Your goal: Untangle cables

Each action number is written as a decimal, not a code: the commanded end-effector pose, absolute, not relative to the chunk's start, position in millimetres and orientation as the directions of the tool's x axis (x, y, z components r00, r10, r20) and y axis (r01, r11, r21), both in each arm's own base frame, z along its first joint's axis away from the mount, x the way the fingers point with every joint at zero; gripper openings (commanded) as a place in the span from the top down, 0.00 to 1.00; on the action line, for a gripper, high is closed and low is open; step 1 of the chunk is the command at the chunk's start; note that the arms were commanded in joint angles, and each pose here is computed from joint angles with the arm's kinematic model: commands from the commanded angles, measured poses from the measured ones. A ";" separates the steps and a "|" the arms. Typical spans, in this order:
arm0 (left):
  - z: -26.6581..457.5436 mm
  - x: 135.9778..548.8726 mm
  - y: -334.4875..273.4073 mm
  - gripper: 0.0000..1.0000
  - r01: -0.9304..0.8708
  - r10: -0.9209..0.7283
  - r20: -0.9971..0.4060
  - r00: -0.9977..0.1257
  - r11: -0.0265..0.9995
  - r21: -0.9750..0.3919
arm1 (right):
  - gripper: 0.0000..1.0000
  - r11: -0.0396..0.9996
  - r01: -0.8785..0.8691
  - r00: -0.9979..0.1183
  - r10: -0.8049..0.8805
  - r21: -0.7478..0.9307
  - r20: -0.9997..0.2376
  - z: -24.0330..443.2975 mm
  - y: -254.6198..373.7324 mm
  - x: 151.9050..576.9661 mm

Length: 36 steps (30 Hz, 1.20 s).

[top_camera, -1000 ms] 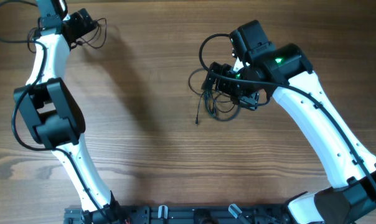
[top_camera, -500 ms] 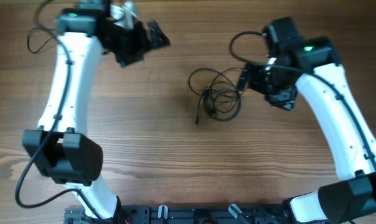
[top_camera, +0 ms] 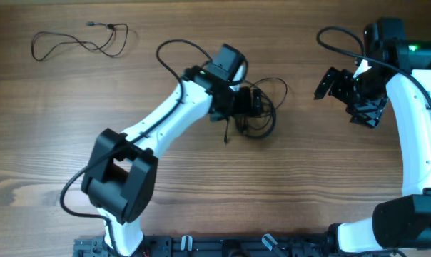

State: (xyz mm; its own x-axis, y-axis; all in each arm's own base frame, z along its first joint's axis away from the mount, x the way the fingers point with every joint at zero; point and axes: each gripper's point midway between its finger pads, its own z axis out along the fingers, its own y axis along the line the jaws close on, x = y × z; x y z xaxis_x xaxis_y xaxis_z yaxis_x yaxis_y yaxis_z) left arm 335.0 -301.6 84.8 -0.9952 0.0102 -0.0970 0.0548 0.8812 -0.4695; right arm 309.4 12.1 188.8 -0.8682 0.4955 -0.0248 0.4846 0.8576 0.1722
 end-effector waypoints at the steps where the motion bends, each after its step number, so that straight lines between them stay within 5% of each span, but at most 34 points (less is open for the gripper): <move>1: 56.7 325.6 -299.8 0.04 -0.124 -0.135 0.002 -0.991 0.908 -0.401 | 0.00 0.863 0.470 -0.877 0.481 0.185 -0.018 186.2 15.6 311.3; 4: 54.6 320.3 -302.1 0.21 -0.152 -0.155 0.024 -0.988 0.907 -0.393 | 0.00 0.863 0.468 -0.876 0.481 0.189 -0.027 186.4 15.5 313.6; 7: 44.3 315.9 -308.1 0.21 -0.147 -0.159 0.001 -0.987 0.912 -0.383 | 0.00 0.863 0.466 -0.876 0.481 0.194 -0.037 186.8 15.4 316.4; 10: 43.6 323.6 -313.6 0.35 -0.147 -0.180 -0.050 -0.982 0.910 -0.389 | 0.00 0.863 0.465 -0.876 0.481 0.196 -0.041 186.9 15.3 317.5; 18: 17.1 336.8 -320.0 0.36 -0.149 -0.201 -0.114 -0.973 0.924 -0.353 | 0.00 0.864 0.464 -0.876 0.480 0.196 -0.041 186.9 15.3 317.5; 21: 19.8 341.7 -324.0 0.60 -0.142 -0.203 -0.131 -0.970 0.917 -0.373 | 0.00 0.864 0.465 -0.876 0.480 0.195 -0.039 186.8 15.3 317.0; 23: 19.9 341.9 -324.2 0.61 -0.141 -0.203 -0.132 -0.970 0.917 -0.374 | 0.00 0.864 0.465 -0.876 0.480 0.195 -0.039 186.7 15.3 316.9; 26: 23.7 345.1 -324.2 0.83 -0.138 -0.206 -0.140 -0.969 0.913 -0.385 | 0.01 0.864 0.465 -0.876 0.480 0.194 -0.038 186.6 15.4 316.7; 27: 29.1 345.2 -325.4 0.96 -0.136 -0.205 -0.136 -0.969 0.906 -0.400 | 0.00 0.864 0.465 -0.876 0.480 0.194 -0.037 186.6 15.4 316.3; 28: 34.6 344.4 -327.5 0.96 -0.132 -0.203 -0.130 -0.971 0.899 -0.418 | 0.00 0.864 0.466 -0.876 0.481 0.193 -0.034 186.5 15.4 315.7; 36: 221.2 327.5 -335.4 0.88 0.062 -0.212 -0.303 -0.929 0.717 -0.695 | 0.00 0.880 0.436 -0.895 0.446 0.190 -0.015 186.0 28.3 310.3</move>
State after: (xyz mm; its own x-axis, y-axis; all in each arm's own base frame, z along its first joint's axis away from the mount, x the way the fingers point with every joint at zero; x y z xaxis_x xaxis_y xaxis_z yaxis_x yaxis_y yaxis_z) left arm 336.3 -339.9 158.8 -0.9517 -0.2048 -0.2289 -0.0190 0.7831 -0.6216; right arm 312.2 15.7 189.3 -0.8722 0.4881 -0.0321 0.4749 0.8607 0.1835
